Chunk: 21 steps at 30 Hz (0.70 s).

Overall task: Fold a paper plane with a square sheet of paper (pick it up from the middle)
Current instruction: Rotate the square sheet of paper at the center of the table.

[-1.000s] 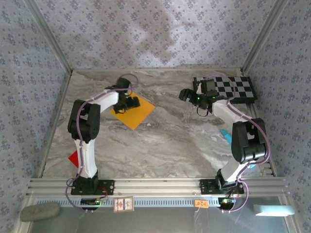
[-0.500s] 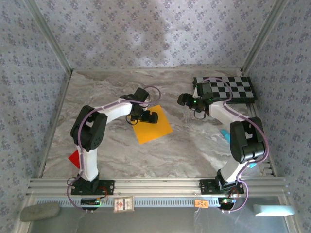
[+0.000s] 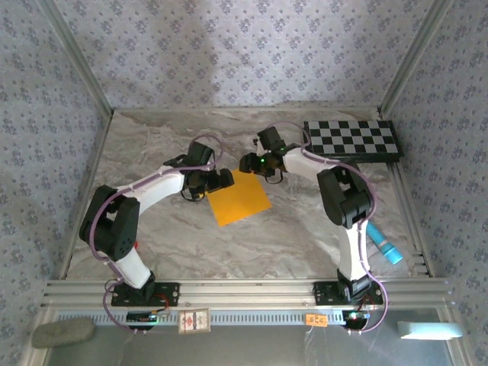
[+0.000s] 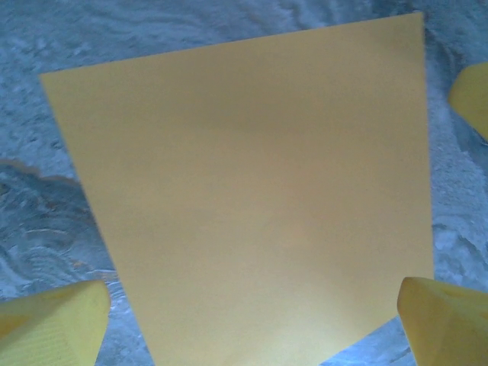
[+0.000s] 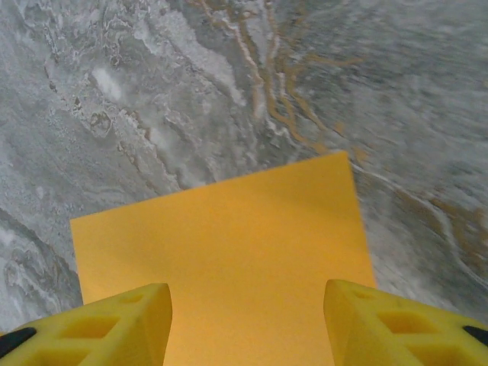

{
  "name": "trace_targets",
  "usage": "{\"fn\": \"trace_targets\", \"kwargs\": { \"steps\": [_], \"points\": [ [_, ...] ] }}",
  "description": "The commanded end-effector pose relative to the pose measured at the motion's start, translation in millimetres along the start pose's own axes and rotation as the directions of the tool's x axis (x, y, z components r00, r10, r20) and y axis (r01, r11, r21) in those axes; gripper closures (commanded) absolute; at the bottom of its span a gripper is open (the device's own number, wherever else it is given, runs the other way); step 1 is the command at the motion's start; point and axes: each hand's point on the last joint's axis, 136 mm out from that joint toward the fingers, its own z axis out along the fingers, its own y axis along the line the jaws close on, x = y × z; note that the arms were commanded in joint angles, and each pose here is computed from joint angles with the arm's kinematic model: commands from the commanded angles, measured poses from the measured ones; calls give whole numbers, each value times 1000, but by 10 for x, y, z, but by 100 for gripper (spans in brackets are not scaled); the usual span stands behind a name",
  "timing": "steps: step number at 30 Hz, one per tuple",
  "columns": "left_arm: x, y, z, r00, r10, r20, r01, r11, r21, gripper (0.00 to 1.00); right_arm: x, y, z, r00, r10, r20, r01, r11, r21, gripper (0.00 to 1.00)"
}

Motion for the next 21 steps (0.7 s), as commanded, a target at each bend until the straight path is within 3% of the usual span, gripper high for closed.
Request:
{"fn": "trace_targets", "kwargs": {
  "steps": [1, 7, 11, 15, 21],
  "points": [
    [-111, -45, -116, 995, -80, 55, 78, 996, 50, 3, 94, -91, 163, 998, 11, -61, -6, 997, 82, 42],
    [-79, 89, -82, 987, -154, 44, 152, 988, 39, 3, 250, -336, 267, 992, 105, -66, -85, 962, 259, 41],
    [-41, 166, -71, 985, -167, 31, 167, 986, 6, 3, 464, -533, 140, 964, 264, 3, -248, 901, 357, 38],
    [-9, 193, -79, 986, -167, 23, 168, 986, -5, 3, 734, -471, 22, 901, 428, 70, -426, 842, 330, 35],
    [64, 202, -146, 987, -157, 12, 157, 987, -10, 3, 735, -60, -166, 868, 484, 114, -497, 833, 243, 34]
  ]
}}
